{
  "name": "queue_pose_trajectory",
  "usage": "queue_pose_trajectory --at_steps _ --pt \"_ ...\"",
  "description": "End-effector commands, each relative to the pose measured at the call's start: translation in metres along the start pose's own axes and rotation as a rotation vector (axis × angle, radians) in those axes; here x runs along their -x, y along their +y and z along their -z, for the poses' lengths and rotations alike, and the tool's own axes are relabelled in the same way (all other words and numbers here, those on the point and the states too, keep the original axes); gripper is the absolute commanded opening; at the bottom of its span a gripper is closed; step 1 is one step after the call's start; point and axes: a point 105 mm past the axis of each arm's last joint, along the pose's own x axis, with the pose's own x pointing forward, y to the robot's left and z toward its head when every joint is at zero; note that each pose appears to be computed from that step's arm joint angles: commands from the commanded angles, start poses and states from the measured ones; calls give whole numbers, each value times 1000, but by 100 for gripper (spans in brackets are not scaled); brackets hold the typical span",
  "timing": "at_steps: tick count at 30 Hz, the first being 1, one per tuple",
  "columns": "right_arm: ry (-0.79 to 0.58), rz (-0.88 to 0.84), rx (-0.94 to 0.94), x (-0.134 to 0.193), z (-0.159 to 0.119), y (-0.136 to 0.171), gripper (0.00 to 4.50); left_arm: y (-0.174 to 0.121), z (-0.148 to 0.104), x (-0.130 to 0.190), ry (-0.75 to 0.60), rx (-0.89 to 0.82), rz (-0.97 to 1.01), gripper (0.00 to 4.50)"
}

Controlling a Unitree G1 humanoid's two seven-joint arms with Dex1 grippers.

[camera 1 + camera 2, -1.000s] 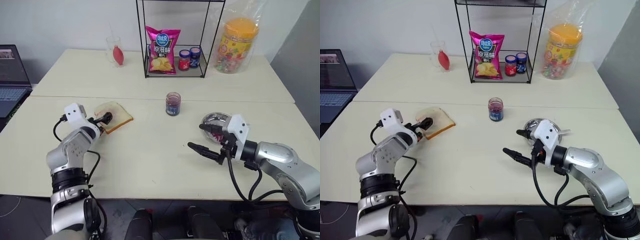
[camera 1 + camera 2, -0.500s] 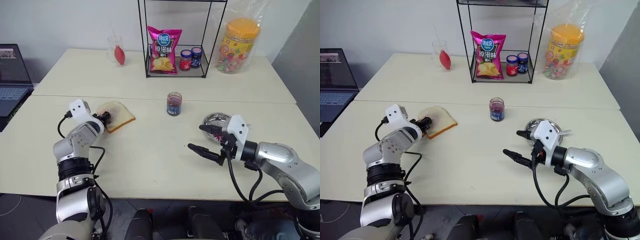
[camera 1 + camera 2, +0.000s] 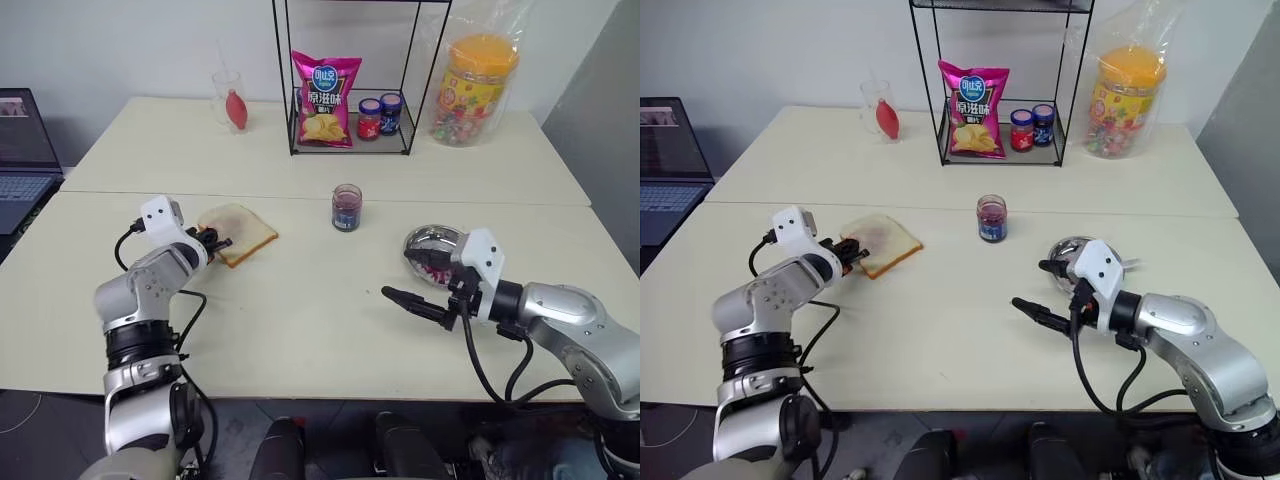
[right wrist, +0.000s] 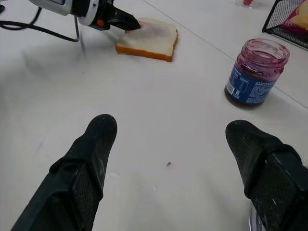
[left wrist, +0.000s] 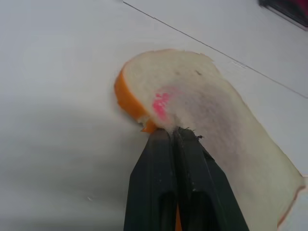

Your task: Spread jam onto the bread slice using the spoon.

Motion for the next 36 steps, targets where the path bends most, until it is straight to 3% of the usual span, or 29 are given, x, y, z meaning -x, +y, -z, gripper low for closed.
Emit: queue_pose_trajectory --at_steps 1,7,13,20,28,29,31,36 --pt "-14 -26 25 16 -9 6 403 -39 -2 28 28 -84 240 2" --pt "55 -104 -22 31 1 21 403 -81 47 58 198 -194 499 2" --pt "112 -145 -34 38 9 34 403 -111 78 63 252 -216 598 2" --pt "118 -113 -47 43 13 36 403 -125 87 63 254 -228 630 2" --pt "124 -95 -46 44 16 34 403 -114 87 58 230 -311 563 2" --pt "125 -95 -45 44 16 34 403 -113 88 59 225 -315 555 45" --pt "124 -93 -45 44 16 34 403 -112 90 61 221 -306 547 69" --pt "121 -92 -45 44 15 33 403 -108 93 65 212 -288 523 196"
